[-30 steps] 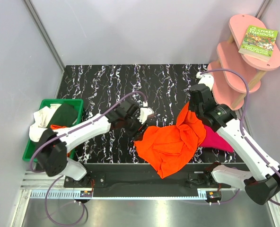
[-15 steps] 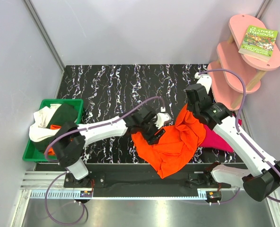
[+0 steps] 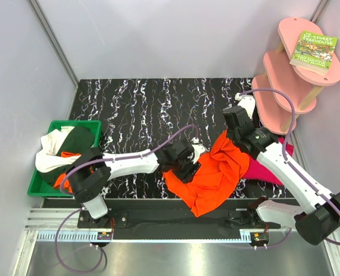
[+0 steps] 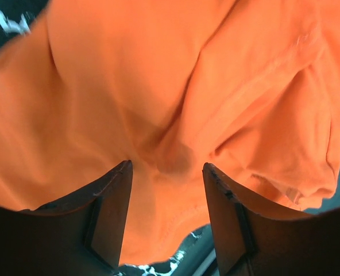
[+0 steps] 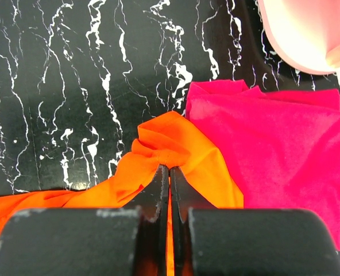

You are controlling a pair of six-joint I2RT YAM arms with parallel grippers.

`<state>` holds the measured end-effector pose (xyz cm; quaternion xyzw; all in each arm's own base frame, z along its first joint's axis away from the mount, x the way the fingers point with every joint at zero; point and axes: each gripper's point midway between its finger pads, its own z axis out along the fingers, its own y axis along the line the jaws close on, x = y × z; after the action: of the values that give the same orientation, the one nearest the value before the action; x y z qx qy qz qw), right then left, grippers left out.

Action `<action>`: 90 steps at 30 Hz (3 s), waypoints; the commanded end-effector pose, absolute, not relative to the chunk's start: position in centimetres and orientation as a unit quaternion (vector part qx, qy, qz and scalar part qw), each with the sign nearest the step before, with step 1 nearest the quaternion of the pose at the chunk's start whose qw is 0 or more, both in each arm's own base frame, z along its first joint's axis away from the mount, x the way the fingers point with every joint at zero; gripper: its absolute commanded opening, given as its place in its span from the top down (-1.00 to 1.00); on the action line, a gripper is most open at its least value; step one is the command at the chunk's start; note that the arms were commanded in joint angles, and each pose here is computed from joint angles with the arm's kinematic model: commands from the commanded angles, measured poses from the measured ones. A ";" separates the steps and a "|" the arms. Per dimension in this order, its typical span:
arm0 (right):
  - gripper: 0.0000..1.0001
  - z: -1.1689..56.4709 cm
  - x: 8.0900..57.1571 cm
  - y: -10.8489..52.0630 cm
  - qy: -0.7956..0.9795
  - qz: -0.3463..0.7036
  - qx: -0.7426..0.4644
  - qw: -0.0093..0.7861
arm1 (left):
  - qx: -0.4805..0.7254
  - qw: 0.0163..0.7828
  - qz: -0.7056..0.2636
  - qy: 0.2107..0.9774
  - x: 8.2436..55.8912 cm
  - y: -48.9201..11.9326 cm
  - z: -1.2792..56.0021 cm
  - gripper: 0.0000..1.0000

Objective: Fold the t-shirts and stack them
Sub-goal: Flatten out the tshirt

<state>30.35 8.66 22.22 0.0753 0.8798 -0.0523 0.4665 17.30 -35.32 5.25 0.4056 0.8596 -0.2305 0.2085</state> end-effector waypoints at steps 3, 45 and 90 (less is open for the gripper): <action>1.00 23.6 30.5 8.4 0.862 -0.044 0.101 0.495 | 0.376 0.234 -0.237 0.864 17.0 -35.5 7.4 -0.10; 1.00 22.9 30.0 8.1 0.862 -0.045 0.101 0.494 | 0.381 0.201 -0.225 0.874 17.5 -37.2 4.4 0.00; 1.00 35.5 28.4 5.8 0.813 -0.059 0.039 0.578 | 0.195 0.680 0.010 0.707 21.3 -6.4 42.9 1.00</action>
<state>28.48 6.64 31.13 0.0556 0.8367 -0.0412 0.5433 20.68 -11.89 40.00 0.2445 0.7102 -0.0982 0.6528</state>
